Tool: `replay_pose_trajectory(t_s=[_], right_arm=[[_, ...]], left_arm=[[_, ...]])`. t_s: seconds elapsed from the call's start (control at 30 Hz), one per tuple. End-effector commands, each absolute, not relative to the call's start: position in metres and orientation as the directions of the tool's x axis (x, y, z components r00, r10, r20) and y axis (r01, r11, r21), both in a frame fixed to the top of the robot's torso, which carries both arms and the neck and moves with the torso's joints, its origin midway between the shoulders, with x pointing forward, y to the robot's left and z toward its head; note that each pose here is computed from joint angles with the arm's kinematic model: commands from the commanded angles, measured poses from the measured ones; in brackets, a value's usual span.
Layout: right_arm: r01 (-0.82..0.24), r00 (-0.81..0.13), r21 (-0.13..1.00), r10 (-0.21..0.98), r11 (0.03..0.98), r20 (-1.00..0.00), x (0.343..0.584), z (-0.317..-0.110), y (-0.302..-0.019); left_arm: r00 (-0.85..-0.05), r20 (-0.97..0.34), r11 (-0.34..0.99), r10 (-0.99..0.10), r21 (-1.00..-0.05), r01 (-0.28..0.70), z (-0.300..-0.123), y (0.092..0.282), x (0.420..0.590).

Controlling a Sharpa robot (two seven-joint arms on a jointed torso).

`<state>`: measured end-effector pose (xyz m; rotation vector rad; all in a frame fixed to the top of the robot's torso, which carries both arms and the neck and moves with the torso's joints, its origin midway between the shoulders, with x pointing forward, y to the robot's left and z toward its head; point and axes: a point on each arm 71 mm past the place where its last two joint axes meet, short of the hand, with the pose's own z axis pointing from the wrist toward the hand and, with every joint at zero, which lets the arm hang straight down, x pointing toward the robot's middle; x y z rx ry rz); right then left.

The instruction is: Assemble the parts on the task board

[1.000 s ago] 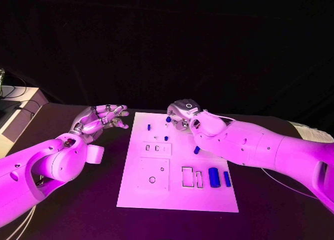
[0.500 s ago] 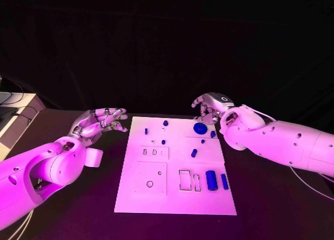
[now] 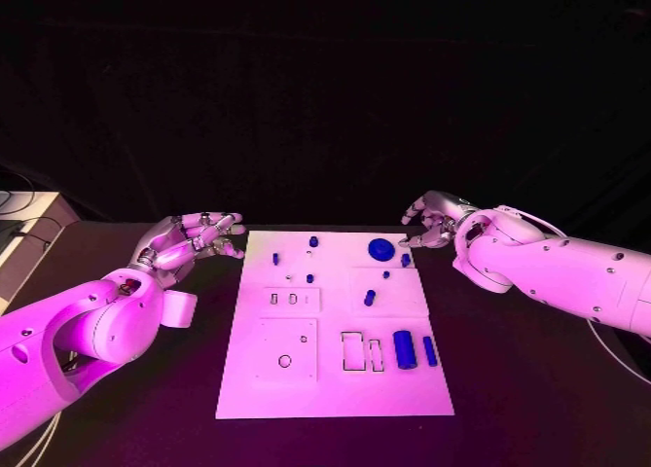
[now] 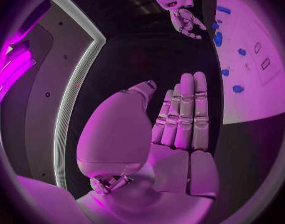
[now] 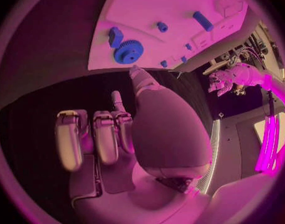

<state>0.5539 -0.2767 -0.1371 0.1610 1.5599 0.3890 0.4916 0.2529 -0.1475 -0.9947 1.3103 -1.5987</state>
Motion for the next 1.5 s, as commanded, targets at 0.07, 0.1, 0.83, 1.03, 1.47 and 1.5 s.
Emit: replay_pose_trajectory(t_s=[0.07,0.1,0.83,1.03,1.47,1.5], right_arm=[[-0.111,-0.119,0.358,0.346,0.927,-0.931,0.553,-0.147,-0.272],[-0.105,-0.127,0.368,0.355,0.924,-0.926,0.553,-0.149,-0.270],[-0.088,-0.135,0.384,0.371,0.919,-0.919,0.563,-0.159,-0.251],[-0.086,-0.149,0.376,0.361,0.923,-0.921,0.565,-0.164,-0.246],[-0.081,-0.156,0.355,0.340,0.931,-0.927,0.568,-0.169,-0.244],[-0.082,-0.157,0.355,0.339,0.931,-0.927,0.568,-0.169,-0.244]], left_arm=[[-0.369,0.075,-0.128,-0.926,-0.984,0.120,-0.147,0.251,0.491],[-0.369,0.075,-0.127,-0.926,-0.985,0.120,-0.147,0.251,0.491],[-0.364,0.069,-0.120,-0.929,-0.986,0.120,-0.148,0.252,0.492],[-0.364,0.069,-0.120,-0.929,-0.986,0.120,-0.148,0.252,0.492],[-0.363,0.068,-0.119,-0.929,-0.986,0.119,-0.149,0.252,0.493],[-0.363,0.068,-0.119,-0.929,-0.986,0.119,-0.149,0.252,0.493]])
